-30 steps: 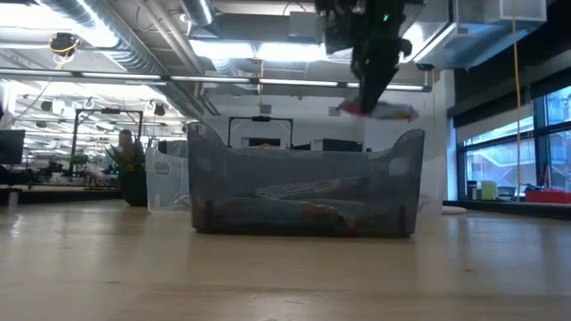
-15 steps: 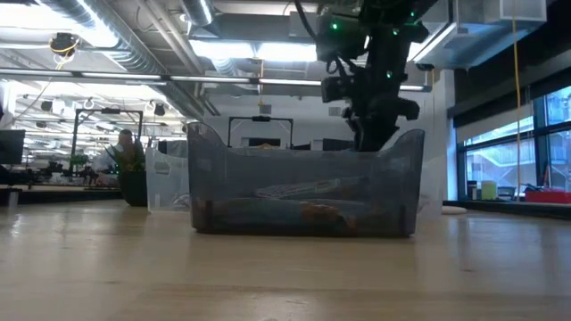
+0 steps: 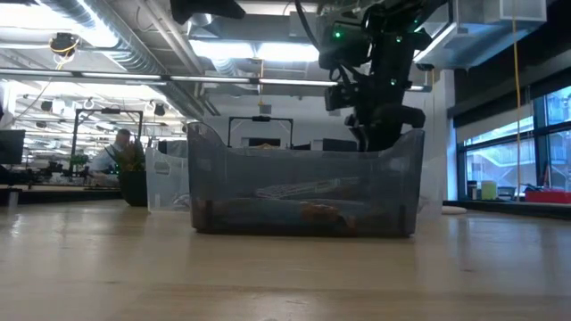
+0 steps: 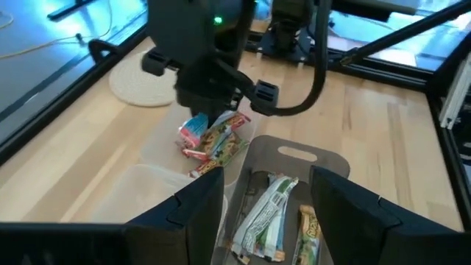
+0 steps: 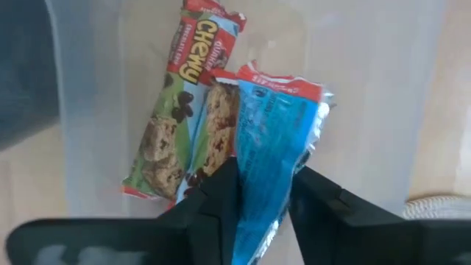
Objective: Pick and place Granola Bars by type
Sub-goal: Put the red granola bar into the right transparent bin, then return to Home Position
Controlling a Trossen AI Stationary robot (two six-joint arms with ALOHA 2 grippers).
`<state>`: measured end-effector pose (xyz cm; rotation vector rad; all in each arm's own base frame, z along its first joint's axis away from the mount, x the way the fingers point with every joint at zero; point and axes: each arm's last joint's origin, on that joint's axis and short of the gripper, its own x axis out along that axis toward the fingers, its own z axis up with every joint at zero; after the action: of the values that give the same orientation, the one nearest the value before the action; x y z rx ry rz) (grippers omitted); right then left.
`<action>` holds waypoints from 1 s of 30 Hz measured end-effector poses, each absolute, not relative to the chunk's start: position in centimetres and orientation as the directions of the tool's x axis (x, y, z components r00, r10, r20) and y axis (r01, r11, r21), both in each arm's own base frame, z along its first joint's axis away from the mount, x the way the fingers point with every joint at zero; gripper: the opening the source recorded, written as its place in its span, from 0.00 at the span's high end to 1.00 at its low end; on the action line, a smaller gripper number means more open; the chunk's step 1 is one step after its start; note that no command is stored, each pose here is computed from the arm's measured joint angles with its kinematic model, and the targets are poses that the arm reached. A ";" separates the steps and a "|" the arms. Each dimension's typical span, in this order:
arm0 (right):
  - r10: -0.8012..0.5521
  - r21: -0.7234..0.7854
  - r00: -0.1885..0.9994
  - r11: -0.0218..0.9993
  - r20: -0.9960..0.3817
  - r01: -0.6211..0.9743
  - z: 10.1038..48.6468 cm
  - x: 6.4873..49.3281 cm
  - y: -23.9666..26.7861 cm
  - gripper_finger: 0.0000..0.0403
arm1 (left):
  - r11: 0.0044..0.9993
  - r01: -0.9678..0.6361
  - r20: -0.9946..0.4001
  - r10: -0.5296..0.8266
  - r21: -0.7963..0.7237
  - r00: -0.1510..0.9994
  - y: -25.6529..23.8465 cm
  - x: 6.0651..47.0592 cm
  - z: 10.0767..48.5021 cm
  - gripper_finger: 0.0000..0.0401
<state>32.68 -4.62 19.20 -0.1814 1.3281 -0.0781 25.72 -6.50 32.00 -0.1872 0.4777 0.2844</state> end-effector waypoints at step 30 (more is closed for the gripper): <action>0.182 0.335 0.848 0.942 -0.498 -0.005 29.1 17.6 1.8 0.48 | 0.948 -0.007 -0.045 -0.007 -0.319 0.999 -2.8 13.0 22.7 0.52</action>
<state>17.64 1.82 29.07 0.3316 0.5528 0.1003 12.96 -2.77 22.70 -0.3246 0.0456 0.0000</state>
